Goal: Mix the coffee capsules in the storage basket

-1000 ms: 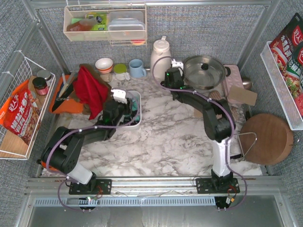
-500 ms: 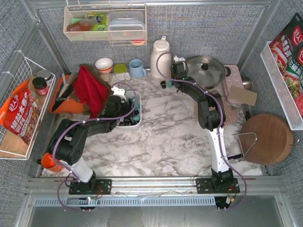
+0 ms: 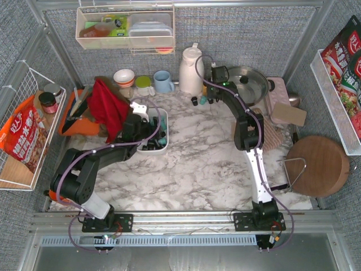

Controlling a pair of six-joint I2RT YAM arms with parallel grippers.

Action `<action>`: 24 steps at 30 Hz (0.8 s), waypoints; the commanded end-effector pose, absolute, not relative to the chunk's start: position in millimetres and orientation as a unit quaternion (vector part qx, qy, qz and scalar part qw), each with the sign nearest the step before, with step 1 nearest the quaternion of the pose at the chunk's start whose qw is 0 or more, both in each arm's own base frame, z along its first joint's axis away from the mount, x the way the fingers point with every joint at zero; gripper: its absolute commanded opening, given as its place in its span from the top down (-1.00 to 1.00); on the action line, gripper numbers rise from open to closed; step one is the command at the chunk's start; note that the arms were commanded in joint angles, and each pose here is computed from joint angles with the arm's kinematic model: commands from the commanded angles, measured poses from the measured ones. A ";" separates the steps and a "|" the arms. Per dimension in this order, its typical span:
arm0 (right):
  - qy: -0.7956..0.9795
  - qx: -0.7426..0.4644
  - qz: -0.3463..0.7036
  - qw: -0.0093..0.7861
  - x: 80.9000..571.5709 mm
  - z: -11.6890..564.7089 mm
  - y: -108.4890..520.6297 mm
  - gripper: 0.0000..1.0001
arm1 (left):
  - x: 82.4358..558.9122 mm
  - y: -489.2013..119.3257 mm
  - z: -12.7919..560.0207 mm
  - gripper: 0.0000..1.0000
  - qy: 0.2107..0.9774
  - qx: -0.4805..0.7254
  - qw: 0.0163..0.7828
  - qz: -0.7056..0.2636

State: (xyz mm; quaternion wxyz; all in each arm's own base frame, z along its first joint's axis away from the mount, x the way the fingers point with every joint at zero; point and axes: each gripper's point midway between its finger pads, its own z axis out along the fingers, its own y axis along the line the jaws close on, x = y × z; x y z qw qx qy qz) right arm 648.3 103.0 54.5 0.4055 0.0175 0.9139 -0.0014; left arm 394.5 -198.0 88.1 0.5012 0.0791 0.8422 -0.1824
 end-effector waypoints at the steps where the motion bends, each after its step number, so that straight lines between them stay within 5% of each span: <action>1: 0.932 0.019 0.023 0.362 637.2 40.2 103.3 0.09 | 392.9 -201.2 97.7 -0.89 0.834 0.080 0.509 -0.197; 16: 0.933 0.016 0.035 0.358 625.2 38.6 110.6 0.28 | 386.7 -207.6 108.7 -0.94 0.826 0.086 0.512 -0.222; 24: 0.897 -0.023 0.044 0.439 629.5 68.6 122.3 0.69 | 377.2 -214.4 121.2 -0.99 0.804 0.126 0.529 -0.241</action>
